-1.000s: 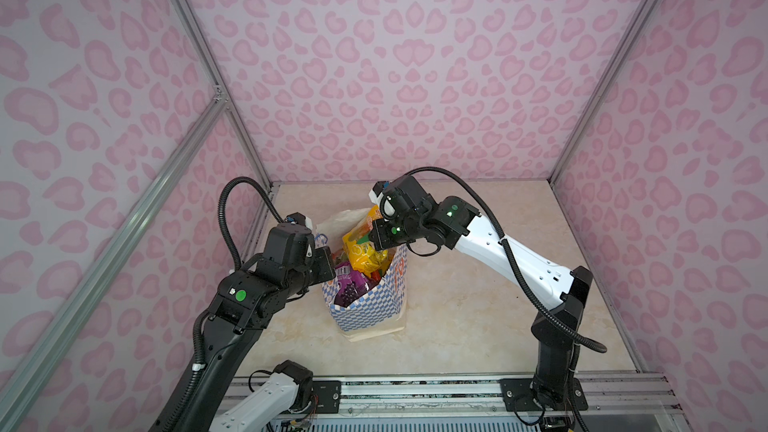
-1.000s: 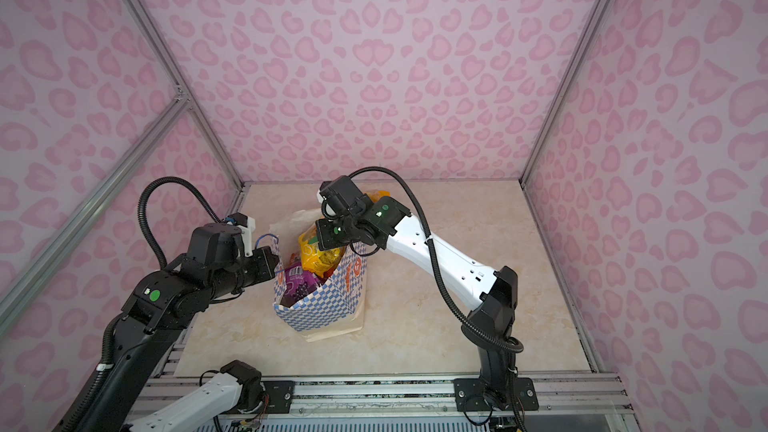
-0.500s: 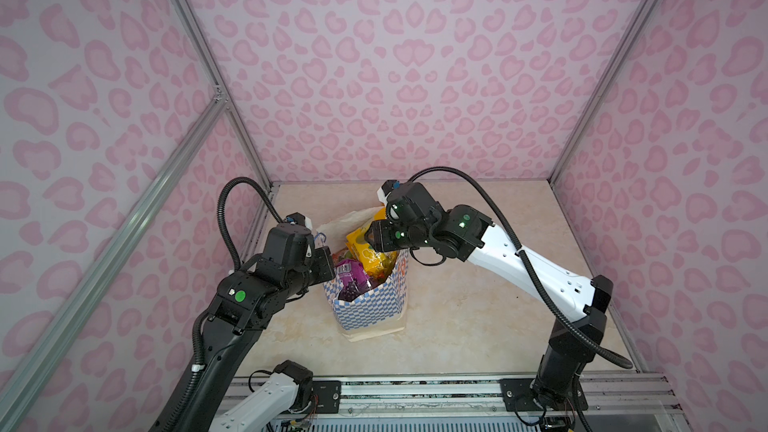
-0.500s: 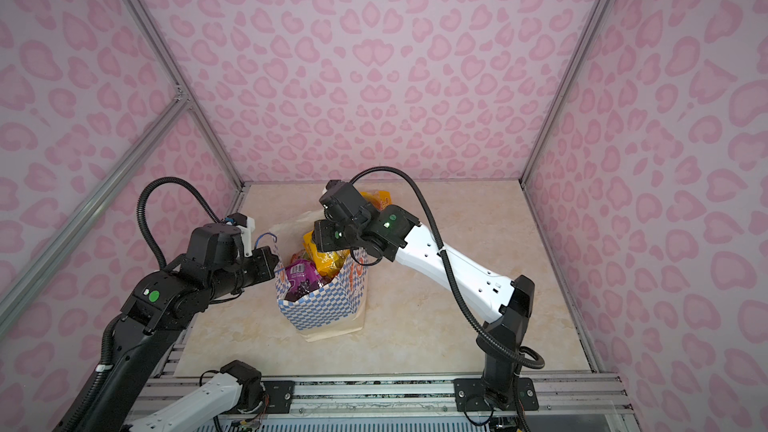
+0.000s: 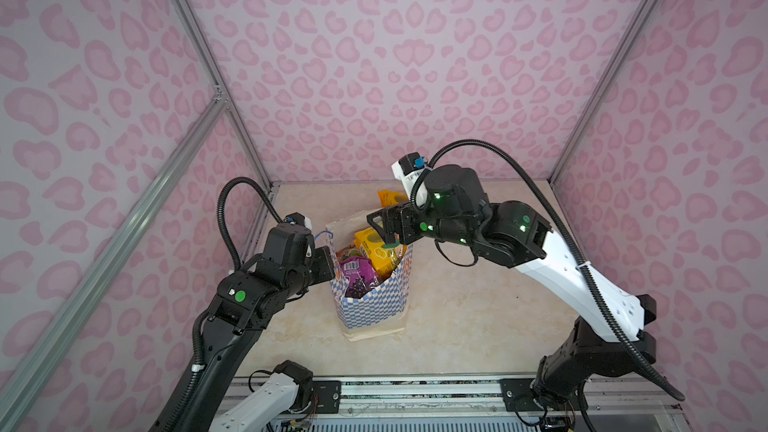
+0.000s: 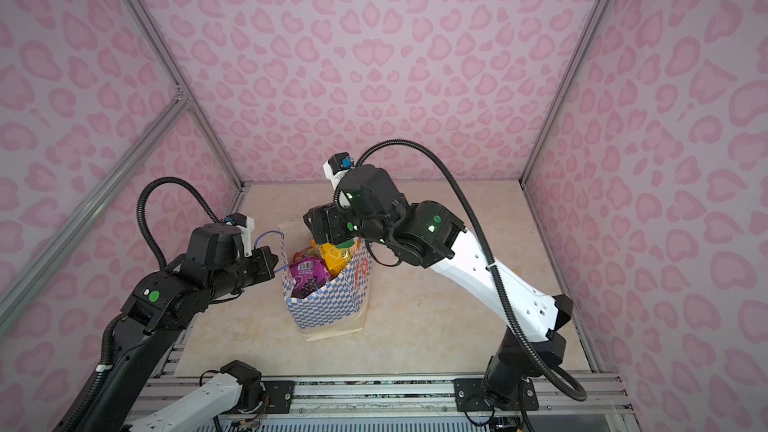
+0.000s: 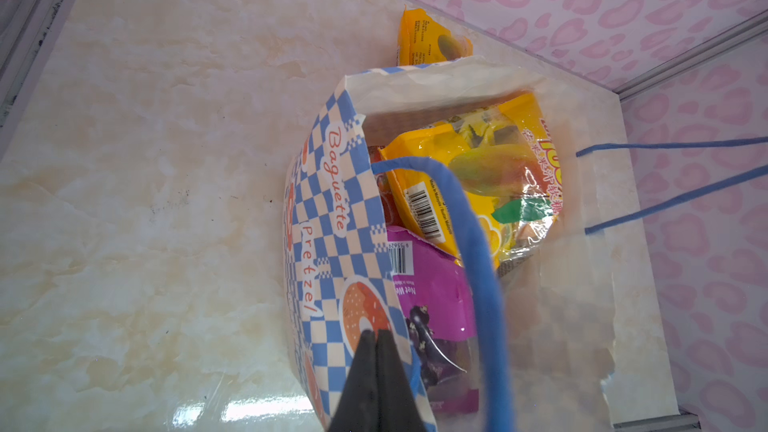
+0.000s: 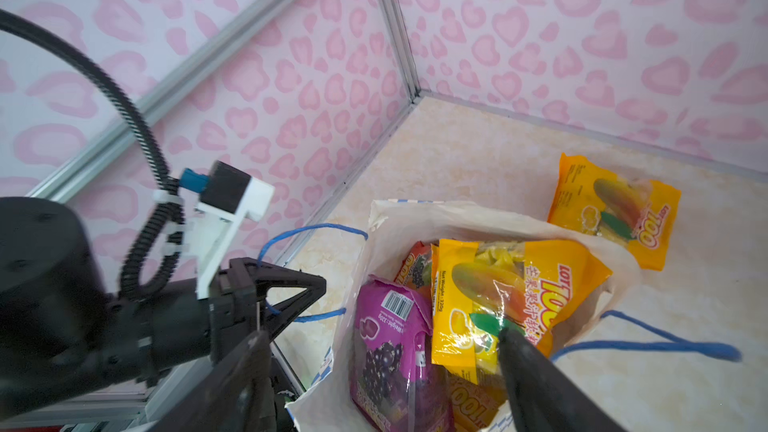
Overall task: Place the snacks into the paper bag
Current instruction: 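Withdraw the right gripper from the paper bag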
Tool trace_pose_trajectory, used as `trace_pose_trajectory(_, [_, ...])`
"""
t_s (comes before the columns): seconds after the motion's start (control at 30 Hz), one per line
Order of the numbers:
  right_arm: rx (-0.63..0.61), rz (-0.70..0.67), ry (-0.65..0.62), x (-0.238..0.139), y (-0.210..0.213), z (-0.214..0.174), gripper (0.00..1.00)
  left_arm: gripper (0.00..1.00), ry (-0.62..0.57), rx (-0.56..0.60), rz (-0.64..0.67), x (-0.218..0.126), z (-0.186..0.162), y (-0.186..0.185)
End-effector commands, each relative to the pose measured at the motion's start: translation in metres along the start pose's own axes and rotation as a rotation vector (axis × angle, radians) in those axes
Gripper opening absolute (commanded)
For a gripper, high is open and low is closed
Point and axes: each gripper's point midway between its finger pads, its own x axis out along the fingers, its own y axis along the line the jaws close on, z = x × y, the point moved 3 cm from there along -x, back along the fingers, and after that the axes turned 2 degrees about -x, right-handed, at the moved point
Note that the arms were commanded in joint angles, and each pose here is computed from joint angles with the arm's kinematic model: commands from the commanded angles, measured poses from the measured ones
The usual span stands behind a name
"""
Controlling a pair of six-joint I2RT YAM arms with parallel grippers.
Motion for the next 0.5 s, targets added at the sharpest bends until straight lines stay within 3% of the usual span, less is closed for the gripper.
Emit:
trace_pose_trajectory(0.0, [-0.058, 0.05, -0.035, -0.018, 0.003, 0.011, 0.93, 0.04, -0.005, 0.0, 0.012, 0.001, 0.001, 0.001])
trace_pose_trajectory(0.17, [-0.041, 0.068, -0.09, -0.047, -0.008, 0.025, 0.93, 0.04, 0.001, 0.002, 0.015, 0.003, 0.002, 0.001])
trace_pose_trajectory(0.47, [0.139, -0.107, -0.104, -0.064, -0.094, 0.026, 0.94, 0.04, -0.024, 0.013, 0.051, -0.002, 0.006, 0.005])
